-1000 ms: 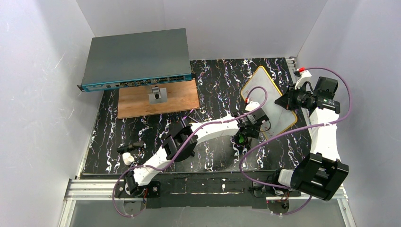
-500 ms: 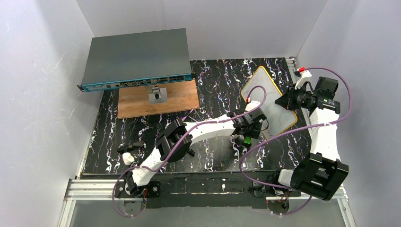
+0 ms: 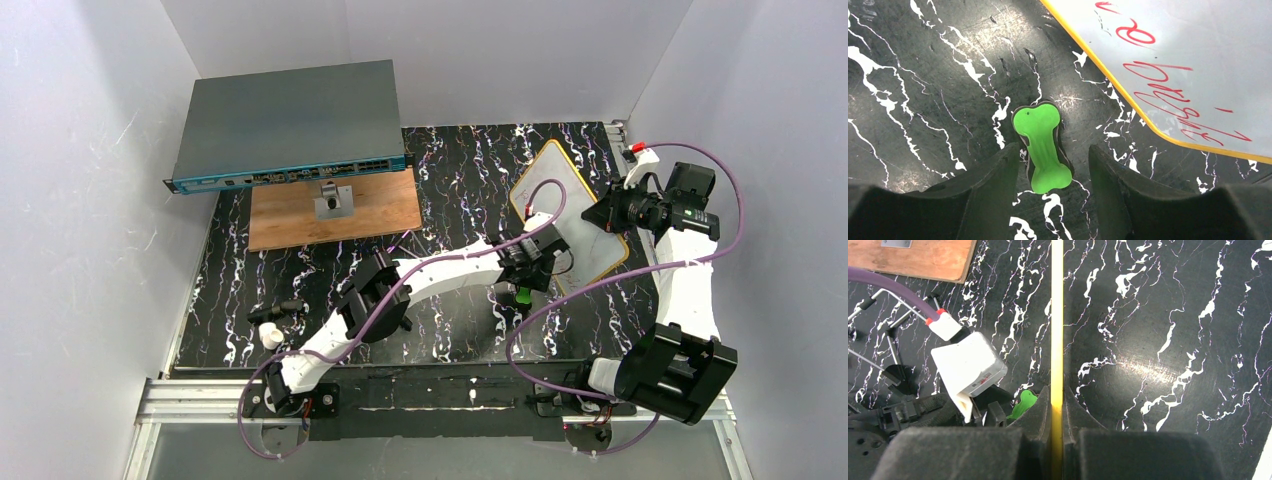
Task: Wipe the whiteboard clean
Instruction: Pick up the whiteboard eraser from the center of the board.
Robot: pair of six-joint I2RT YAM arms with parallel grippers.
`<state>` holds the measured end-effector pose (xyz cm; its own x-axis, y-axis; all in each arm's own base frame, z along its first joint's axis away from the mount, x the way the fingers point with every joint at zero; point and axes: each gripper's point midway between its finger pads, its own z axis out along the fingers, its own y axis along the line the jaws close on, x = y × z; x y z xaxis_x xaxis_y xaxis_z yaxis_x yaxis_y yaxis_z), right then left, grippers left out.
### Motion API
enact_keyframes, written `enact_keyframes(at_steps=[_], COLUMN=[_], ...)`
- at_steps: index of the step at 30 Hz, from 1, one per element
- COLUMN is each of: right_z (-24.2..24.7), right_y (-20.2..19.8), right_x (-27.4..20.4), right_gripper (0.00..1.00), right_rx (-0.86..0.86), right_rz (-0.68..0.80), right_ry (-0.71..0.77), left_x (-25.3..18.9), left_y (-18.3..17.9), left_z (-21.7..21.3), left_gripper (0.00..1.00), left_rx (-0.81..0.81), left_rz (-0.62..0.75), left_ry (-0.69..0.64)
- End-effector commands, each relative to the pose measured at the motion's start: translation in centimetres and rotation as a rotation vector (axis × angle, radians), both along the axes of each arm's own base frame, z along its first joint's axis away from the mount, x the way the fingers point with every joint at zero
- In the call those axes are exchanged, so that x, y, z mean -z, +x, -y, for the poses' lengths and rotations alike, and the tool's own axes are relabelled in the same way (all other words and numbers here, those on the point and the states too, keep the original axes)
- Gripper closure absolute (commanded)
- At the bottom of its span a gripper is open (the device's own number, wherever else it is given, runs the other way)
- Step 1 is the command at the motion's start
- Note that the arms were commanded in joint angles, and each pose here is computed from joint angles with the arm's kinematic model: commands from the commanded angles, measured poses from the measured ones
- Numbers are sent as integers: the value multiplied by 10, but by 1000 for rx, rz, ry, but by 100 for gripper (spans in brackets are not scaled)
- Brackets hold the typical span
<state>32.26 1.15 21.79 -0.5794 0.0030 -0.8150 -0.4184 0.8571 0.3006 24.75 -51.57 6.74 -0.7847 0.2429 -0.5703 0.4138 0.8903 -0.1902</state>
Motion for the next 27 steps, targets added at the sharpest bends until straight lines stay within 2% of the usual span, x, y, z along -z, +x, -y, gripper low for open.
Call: enact_keyframes(at_steps=[1, 9, 16, 24, 27], right_z=[-5, -5, -5, -4, -6], right_y=[5, 6, 6, 5, 4], right_x=[-26, -25, -25, -23, -22], right_gripper=[99, 99, 99, 99, 99], right_rx=[-41, -41, -42, -41, -46], right_rz=[120, 117, 118, 111, 104], right_ry=[4, 5, 5, 5, 9], left_x=[11, 19, 29, 39, 44], left_y=[-4, -6, -10, -10, -10], left_z=[-7, -6, -6, -9, -12], left_gripper=[49, 50, 67, 64, 73], left_rx=[2, 9, 19, 42, 64], left_rz=[-23, -37, -60, -83, -89], left_ry=[65, 81, 91, 97, 77])
